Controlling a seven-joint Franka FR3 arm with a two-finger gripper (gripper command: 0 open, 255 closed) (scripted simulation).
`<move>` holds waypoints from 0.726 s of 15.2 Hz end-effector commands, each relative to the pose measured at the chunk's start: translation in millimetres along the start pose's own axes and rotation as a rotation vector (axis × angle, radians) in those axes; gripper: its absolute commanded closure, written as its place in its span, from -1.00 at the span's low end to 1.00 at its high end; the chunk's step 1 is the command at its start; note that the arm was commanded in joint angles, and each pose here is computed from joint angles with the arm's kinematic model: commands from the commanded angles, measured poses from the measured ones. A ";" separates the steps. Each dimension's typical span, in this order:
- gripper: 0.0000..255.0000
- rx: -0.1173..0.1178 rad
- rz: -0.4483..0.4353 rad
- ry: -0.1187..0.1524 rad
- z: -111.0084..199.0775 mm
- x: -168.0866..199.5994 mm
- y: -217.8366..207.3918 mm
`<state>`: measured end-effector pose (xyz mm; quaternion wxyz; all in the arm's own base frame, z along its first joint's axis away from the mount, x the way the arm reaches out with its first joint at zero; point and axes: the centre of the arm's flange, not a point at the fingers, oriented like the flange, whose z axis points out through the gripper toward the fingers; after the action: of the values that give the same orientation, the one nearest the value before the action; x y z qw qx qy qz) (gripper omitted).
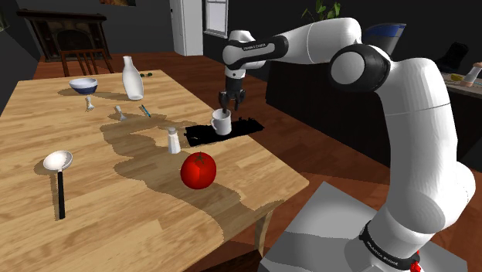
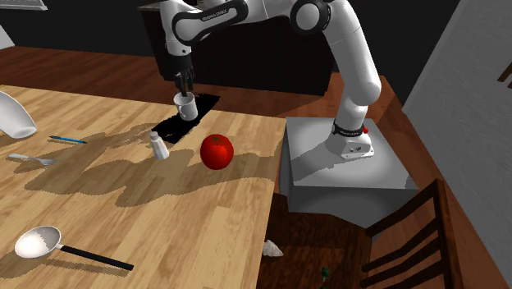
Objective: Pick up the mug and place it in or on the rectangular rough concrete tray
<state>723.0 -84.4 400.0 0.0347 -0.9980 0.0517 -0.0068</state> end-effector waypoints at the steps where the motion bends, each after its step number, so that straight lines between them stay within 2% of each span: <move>1: -1.00 0.000 0.000 0.000 -0.1 0.0 0.0; 4: -1.00 0.000 0.000 0.000 -0.1 0.0 0.0; 8: -1.00 0.000 0.000 0.000 -50.1 0.0 0.0; 11: -1.00 0.000 0.000 0.000 -50.1 0.0 0.0</move>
<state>722.2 -87.9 449.1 0.0346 -0.9980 0.0518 -0.0072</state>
